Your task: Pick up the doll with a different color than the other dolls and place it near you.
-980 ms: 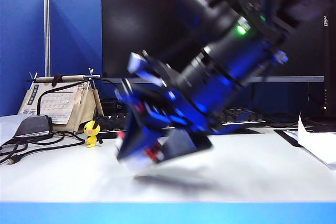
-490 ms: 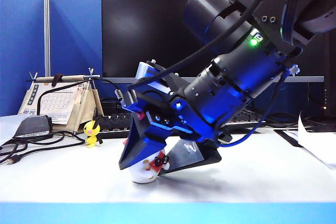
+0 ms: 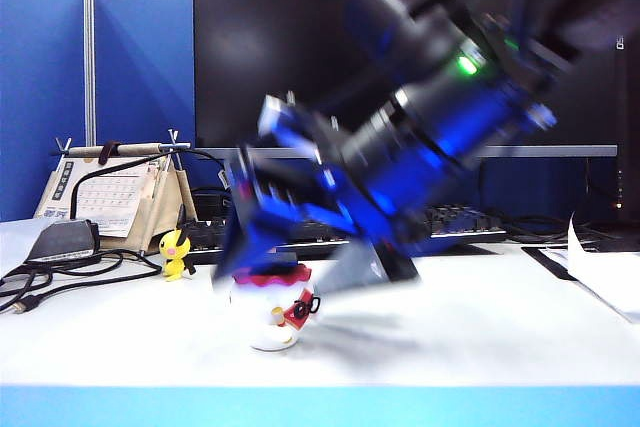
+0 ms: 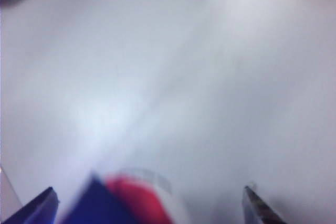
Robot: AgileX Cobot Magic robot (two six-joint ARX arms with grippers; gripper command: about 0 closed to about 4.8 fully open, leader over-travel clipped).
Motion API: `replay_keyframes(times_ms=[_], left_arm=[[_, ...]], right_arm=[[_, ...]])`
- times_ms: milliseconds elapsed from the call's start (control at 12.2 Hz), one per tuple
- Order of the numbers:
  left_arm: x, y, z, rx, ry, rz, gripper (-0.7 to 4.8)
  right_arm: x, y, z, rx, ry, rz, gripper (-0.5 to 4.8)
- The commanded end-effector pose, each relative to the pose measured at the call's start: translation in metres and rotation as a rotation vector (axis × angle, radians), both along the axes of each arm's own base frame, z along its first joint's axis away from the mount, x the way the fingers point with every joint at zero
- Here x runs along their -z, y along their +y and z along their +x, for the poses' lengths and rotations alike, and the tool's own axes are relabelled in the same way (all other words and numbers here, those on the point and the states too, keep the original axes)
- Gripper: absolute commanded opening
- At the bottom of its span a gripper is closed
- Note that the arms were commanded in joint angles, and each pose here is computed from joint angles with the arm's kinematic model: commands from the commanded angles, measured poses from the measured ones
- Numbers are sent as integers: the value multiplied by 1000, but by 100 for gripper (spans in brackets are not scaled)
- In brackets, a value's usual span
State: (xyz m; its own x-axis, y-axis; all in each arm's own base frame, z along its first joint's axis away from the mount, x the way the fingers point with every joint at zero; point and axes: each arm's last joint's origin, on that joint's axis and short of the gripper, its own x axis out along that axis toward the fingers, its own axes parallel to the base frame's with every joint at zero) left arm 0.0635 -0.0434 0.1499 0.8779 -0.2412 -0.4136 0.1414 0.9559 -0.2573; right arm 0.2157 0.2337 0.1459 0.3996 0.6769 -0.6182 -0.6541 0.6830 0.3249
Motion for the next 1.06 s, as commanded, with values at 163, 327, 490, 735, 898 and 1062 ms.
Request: replay_keyframes(times_ms=[163,327,490,735,898,1062], left_arm=[[-1,0,0,0,-2,-1,24],[-1,0,0,0,-2,-1,24],[-1,0,0,0,-2,-1,24],[-1,0,0,0,-2,-1,24],[-1,0,0,0,-2,-1,24],[-1,0,0,0,-3,-1,24]], right_arm=[[-55,5,27,62,-166,30,451],[-97,-43,35,185,-259,93,151],[-109,-108,14,337,-300,98,143],[-66,-151,-27,446,-249,65,144],[-32,-170,-59,541,-231,37,144],[-14,-179,-76,601,-238,31,144]])
